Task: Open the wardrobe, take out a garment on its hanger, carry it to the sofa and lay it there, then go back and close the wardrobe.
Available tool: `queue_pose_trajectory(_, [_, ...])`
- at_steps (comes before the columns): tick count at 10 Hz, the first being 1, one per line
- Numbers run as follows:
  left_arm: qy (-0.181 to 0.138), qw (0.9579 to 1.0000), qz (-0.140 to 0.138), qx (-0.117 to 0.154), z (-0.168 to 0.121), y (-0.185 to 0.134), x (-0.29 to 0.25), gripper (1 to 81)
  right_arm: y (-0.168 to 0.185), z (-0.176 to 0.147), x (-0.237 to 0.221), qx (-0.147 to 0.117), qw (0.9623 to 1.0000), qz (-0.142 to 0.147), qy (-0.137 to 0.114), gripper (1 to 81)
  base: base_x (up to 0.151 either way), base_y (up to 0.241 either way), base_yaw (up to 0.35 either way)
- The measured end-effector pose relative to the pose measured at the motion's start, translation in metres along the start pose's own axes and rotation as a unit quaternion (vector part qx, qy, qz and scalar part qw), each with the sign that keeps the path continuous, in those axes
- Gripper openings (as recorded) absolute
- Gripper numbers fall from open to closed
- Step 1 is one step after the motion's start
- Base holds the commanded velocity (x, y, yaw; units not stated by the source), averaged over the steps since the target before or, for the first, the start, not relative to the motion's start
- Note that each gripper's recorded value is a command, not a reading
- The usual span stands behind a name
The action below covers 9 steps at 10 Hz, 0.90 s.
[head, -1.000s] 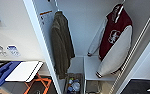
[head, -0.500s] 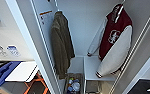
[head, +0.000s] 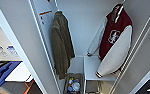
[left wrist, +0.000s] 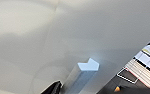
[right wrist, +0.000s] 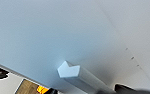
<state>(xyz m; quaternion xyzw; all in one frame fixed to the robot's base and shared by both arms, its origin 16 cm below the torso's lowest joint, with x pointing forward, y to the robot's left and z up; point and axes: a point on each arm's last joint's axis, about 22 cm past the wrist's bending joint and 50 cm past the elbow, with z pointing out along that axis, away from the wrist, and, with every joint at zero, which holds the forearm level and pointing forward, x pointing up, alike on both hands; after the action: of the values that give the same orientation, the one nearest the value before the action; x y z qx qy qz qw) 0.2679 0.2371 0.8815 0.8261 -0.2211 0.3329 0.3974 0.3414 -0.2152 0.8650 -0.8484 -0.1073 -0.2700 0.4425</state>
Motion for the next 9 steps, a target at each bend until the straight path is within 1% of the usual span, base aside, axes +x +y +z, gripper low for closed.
queue_pose_trajectory(1, [-0.01, 0.9995, -0.029, 0.0, -0.008, 0.008, -0.011, 81.1, 0.001, -0.003, -0.001, -0.003, 1.0, 0.0, 0.001, 81.1, 0.0, 0.0, 0.0])
queue_pose_trajectory(2, [-0.044, 0.9947, -0.074, -0.056, -0.002, 0.075, -0.043, 81.1, 0.003, -0.006, -0.002, -0.007, 1.0, 0.0, 0.003, 81.1, 0.0, 0.0, 0.0])
queue_pose_trajectory(3, [-0.029, 0.9922, -0.086, -0.085, 0.002, 0.103, -0.039, 81.1, 0.003, -0.009, -0.003, -0.01, 0.9999, 0.001, 0.008, 81.1, 0.0, 0.0, 0.0])
queue_pose_trajectory(4, [-0.033, 0.9953, -0.082, -0.04, -0.013, 0.065, -0.05, 81.1, 0.012, -0.022, -0.008, -0.026, 0.9996, 0.0, 0.009, 81.1, 0.0, 0.0, 0.0])
queue_pose_trajectory(5, [-0.048, 0.9941, -0.094, -0.025, -0.019, 0.056, -0.07, 81.1, 0.014, -0.026, -0.009, -0.031, 0.9995, -0.002, 0.009, 81.1, 0.0, 0.0, 0.0])
queue_pose_trajectory(6, [-0.04, 0.9935, -0.102, -0.031, -0.017, 0.061, -0.075, 81.1, 0.016, -0.029, -0.012, -0.035, 0.9993, 0.002, 0.014, 81.1, 0.0, 0.0, 0.0])
queue_pose_trajectory(7, [-0.037, 0.9937, -0.103, -0.027, -0.016, 0.056, -0.077, 81.1, 0.021, -0.036, -0.027, -0.045, 0.9986, 0.028, -0.004, 81.1, 0.0, 0.0, 0.0])
queue_pose_trajectory(8, [-0.037, 0.9937, -0.104, -0.02, -0.015, 0.049, -0.083, 81.1, 0.032, -0.045, -0.068, -0.06, 0.9954, 0.05, -0.055, 81.1, 0.0, 0.0, 0.0])
queue_pose_trajectory(9, [-0.038, 0.993, -0.11, -0.02, -0.012, 0.047, -0.093, 81.1, 0.042, -0.05, -0.079, -0.072, 0.9937, 0.057, -0.064, 81.1, 0.0, 0.0, 0.0])
